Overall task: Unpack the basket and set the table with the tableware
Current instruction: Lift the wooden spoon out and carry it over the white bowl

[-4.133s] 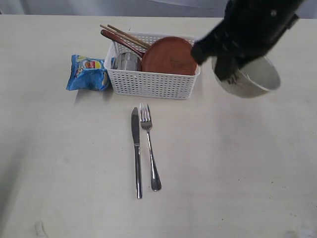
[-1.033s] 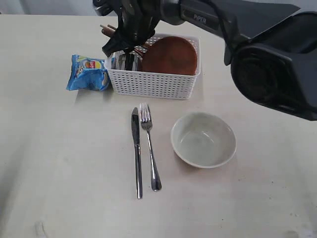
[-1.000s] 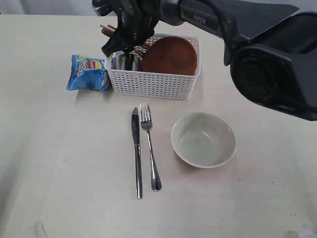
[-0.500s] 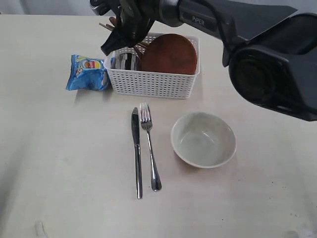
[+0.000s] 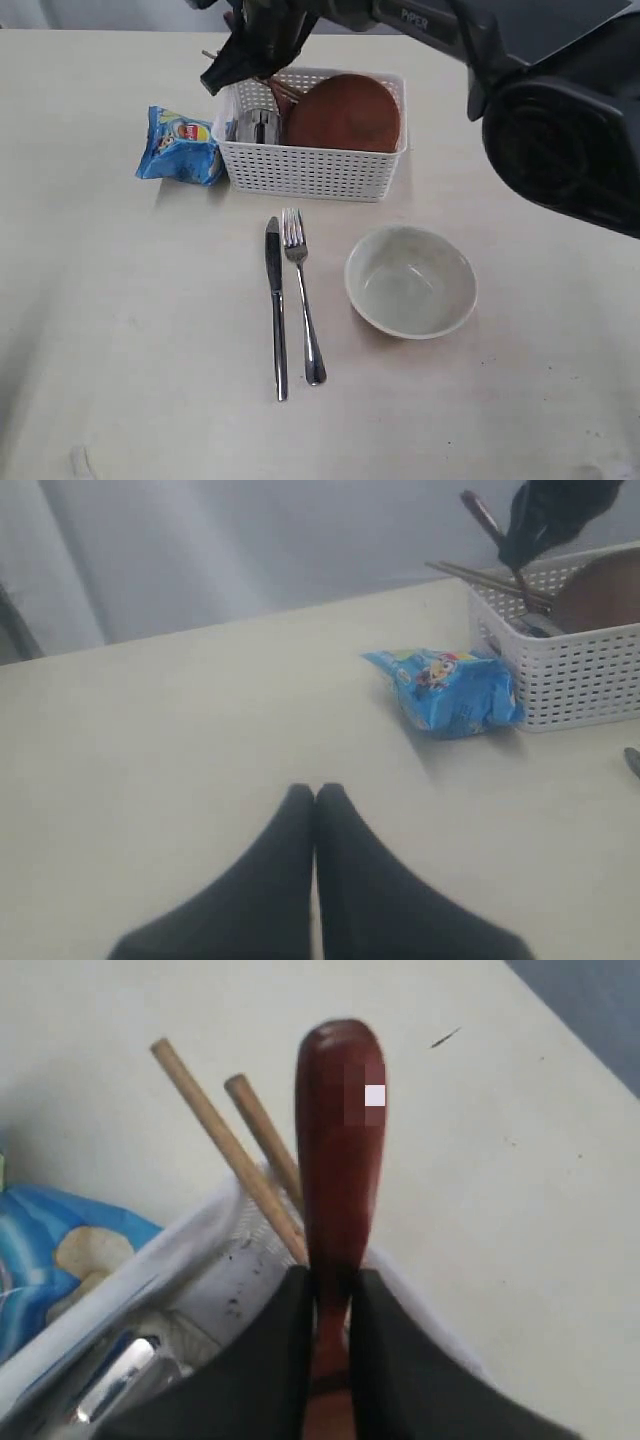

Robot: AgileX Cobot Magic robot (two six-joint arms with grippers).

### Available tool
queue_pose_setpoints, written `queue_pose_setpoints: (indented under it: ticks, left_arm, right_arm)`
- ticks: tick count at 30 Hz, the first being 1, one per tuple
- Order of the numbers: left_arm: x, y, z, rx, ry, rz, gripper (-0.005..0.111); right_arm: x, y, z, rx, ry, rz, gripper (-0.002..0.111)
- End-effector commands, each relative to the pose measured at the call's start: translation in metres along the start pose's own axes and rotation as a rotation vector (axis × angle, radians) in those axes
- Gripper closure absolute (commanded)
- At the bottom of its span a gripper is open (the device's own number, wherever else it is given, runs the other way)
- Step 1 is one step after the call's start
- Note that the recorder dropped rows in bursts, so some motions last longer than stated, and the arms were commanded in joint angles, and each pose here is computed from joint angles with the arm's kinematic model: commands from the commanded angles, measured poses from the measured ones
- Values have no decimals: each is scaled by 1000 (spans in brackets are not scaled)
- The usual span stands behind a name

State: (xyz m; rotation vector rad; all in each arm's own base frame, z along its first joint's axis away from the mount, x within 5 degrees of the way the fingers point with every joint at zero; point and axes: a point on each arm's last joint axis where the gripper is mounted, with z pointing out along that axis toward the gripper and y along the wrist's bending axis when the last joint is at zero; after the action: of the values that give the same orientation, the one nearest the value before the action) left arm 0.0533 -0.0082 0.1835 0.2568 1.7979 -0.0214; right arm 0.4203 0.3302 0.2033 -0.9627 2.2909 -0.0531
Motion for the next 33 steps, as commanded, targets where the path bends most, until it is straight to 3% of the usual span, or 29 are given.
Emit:
queue_pose_setpoints:
  ticks: [1,14,17,22,28,33]
  left_arm:
    - [0,0,0,7,-10,-5,107]
    - [0,0,0,6,-10,-3,107]
    - [0,0,0,6,-10,-3,107]
    - [0,0,0,6,-10,-7,107]
    - [0,0,0,6,-10,-7,107]
    - [0,0,0,6,-10,-7,107]
  right_arm:
    - [-12,-10,-31,13,-38,6,109]
    - [-29,-38,-117,78,-107,2,109]
    - [-23,-40,-125,81,-44,10,109]
    - [4,-43,-132,40,37,14,109]
    - [60,-62,-184,39,113,100,109]
    - [104,-51,-209,-39,158,156,109]
